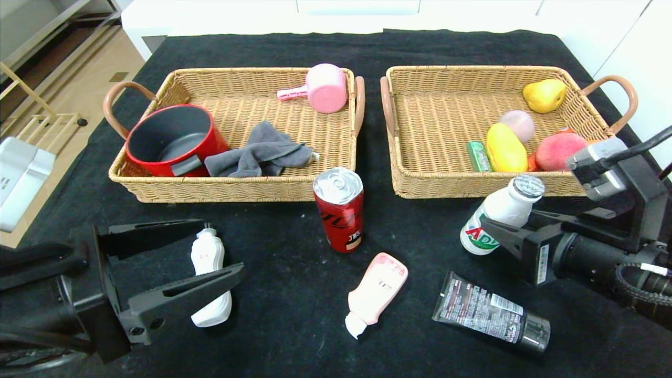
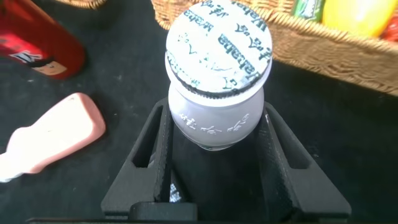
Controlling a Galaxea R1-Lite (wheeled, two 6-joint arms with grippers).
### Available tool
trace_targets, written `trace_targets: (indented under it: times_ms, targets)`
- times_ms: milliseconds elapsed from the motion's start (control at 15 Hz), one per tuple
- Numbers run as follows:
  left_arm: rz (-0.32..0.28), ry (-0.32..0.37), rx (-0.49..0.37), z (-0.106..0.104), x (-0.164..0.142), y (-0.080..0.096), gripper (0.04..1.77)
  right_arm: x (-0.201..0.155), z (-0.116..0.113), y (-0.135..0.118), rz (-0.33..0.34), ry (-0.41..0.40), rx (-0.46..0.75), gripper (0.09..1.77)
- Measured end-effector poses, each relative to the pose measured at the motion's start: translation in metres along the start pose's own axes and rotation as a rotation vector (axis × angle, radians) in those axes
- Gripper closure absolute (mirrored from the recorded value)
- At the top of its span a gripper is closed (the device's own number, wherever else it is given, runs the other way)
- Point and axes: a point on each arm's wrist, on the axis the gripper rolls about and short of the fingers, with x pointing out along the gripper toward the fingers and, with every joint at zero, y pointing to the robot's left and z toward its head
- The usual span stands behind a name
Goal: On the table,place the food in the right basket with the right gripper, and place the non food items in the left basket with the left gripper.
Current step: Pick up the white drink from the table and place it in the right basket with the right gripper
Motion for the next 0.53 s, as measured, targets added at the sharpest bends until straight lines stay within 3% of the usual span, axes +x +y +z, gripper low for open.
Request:
trace_targets:
  times_ms: [533]
  targets:
    - [-0.001, 0.01, -0.004, -0.002, 0.001, 0.0, 0.09, -0.022, 0.063, -0.008, -0.011, -0.09, 0.007, 1.0]
